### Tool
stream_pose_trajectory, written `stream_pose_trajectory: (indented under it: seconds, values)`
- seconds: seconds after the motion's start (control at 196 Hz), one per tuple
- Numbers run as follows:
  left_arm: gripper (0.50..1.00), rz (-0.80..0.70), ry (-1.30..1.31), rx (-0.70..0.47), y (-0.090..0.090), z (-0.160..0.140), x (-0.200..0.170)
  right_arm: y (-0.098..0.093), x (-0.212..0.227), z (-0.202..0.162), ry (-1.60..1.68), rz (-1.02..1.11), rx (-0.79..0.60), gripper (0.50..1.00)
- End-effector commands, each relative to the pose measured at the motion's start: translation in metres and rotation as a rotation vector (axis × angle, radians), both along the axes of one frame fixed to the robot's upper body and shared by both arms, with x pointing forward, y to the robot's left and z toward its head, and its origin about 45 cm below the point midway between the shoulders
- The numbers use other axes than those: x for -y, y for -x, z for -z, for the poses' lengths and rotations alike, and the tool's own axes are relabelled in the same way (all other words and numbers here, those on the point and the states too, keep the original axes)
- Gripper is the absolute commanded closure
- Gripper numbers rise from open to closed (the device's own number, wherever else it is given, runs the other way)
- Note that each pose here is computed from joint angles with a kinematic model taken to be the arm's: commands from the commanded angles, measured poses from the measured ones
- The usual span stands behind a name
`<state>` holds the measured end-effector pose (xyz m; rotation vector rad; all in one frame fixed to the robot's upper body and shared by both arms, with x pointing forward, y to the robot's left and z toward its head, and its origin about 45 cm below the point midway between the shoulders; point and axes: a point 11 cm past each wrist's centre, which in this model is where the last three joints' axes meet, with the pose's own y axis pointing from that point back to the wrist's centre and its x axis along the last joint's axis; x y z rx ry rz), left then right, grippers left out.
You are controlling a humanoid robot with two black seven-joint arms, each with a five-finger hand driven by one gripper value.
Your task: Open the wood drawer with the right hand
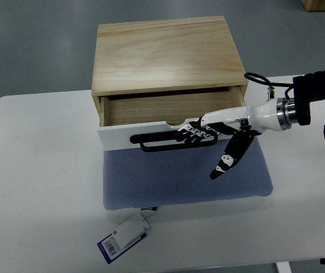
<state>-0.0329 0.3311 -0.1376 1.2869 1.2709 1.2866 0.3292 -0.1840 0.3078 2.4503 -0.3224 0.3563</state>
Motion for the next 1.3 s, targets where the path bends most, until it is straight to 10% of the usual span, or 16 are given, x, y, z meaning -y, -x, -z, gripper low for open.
stream_pose_trajectory:
  seconds: [0.0,0.547,0.956,1.294]
  values:
    - [0.5,0.0,0.0,0.0,0.0,0.0,0.0,-0.001,0.001,-0.006,-0.027,0.009,-0.014,0.55]
    - [0.5,0.0,0.0,0.0,0.0,0.0,0.0,-0.015,0.021,-0.071,-0.151,0.094,-0.045,0.55]
    - [0.5,0.0,0.0,0.0,0.0,0.0,0.0,-0.117,0.181,-0.113,-0.497,0.689,-0.059,0.55]
    - [0.5,0.0,0.0,0.0,0.0,0.0,0.0,-0.14,0.265,-0.064,-0.784,1.041,-0.2,0.55]
